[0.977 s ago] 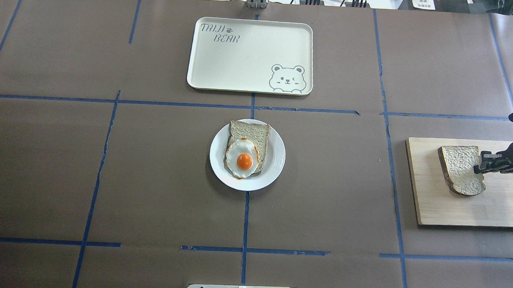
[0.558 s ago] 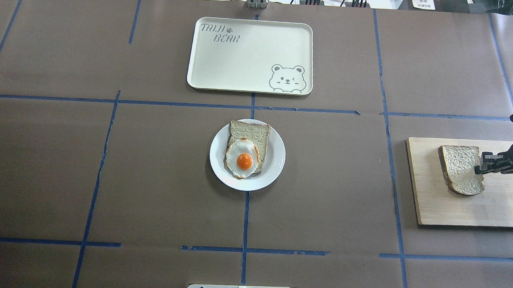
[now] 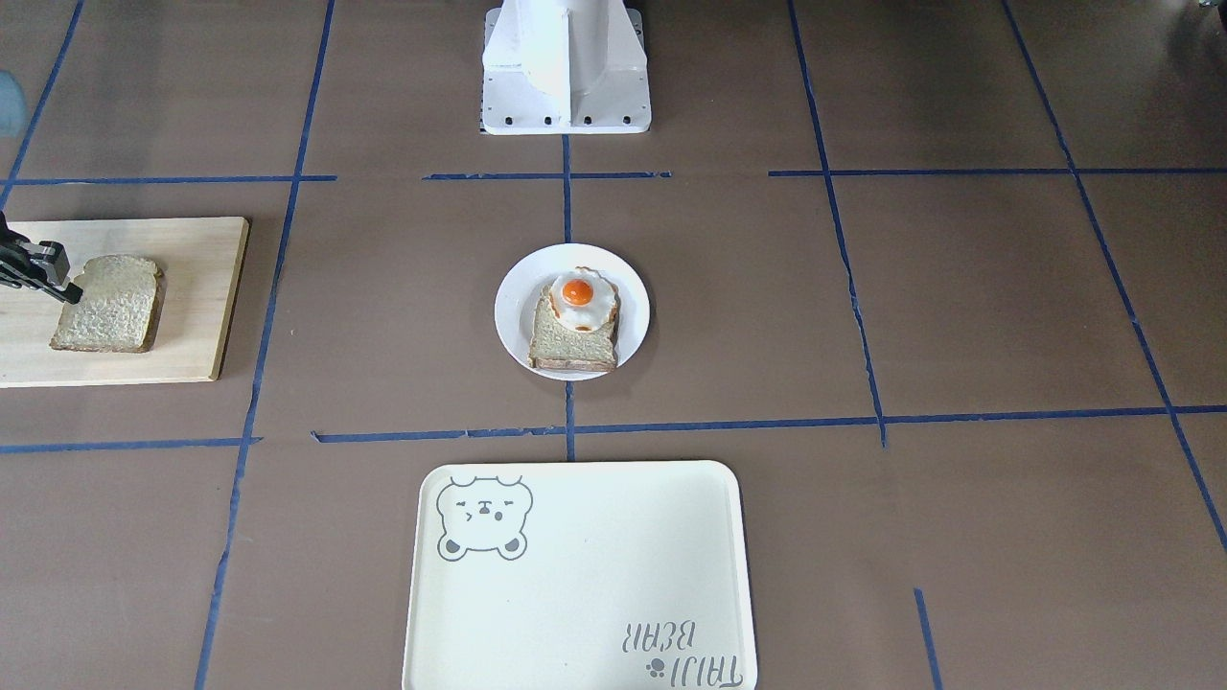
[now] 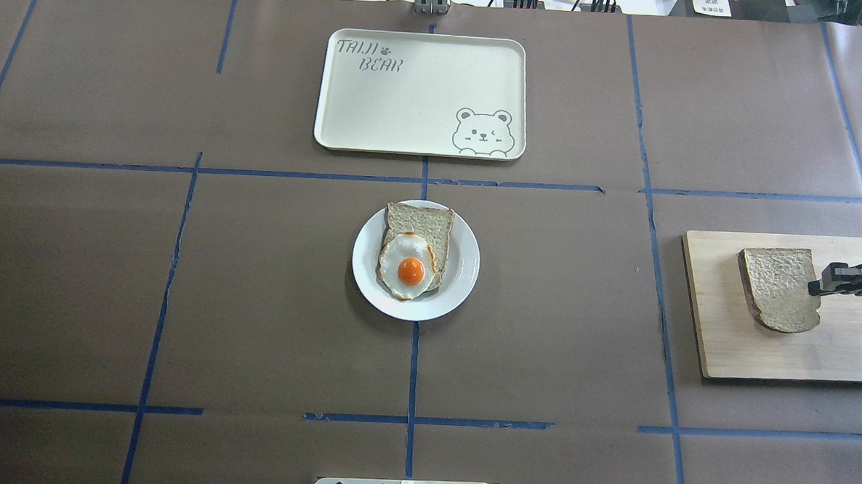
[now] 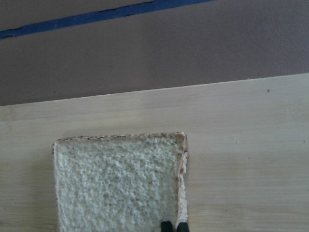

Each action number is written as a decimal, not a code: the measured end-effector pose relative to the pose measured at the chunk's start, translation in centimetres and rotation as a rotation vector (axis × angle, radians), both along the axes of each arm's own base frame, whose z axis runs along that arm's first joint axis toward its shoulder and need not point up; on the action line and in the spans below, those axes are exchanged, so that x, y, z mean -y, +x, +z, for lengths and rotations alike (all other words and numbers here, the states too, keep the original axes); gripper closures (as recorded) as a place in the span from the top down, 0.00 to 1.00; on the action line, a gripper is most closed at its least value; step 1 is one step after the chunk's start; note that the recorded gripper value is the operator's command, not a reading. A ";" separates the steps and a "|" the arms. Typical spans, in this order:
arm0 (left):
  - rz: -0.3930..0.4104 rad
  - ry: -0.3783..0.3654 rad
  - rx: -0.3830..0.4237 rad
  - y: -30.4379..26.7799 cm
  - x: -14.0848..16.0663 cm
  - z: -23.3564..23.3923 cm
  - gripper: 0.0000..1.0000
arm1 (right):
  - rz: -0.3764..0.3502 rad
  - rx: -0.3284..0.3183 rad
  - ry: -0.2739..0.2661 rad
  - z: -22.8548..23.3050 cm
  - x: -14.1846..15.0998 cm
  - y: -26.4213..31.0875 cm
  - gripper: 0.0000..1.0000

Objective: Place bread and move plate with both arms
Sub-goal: 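Close the right gripper on the bread edge and lift it, then carry the bread with the right gripper over the egg plate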

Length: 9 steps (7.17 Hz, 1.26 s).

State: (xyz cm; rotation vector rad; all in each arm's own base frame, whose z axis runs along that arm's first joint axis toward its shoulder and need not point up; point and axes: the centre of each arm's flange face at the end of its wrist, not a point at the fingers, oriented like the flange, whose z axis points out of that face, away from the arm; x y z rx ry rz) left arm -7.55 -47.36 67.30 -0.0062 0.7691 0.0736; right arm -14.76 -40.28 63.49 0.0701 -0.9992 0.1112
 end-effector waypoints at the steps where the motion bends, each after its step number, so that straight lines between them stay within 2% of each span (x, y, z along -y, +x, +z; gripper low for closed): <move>1: 0.000 0.000 0.000 0.0 0.0 0.0 1.00 | 0.011 0.039 0.017 -0.6 0.2 1.4 0.00; 4: -0.001 0.000 -0.001 0.0 0.0 -0.1 1.00 | 0.031 0.123 0.059 -3.4 1.0 4.2 0.00; 6: -0.001 -0.001 -0.001 0.0 0.0 -0.1 1.00 | 0.036 0.179 0.103 -8.0 2.5 3.8 0.00; 7: -0.001 -0.001 -0.001 0.0 0.0 -0.1 1.00 | 0.064 0.222 0.097 -11.4 4.5 2.9 0.00; 9: 0.000 -0.006 -0.002 0.1 0.0 0.2 1.00 | 0.101 0.329 0.046 -19.5 8.5 -0.9 0.00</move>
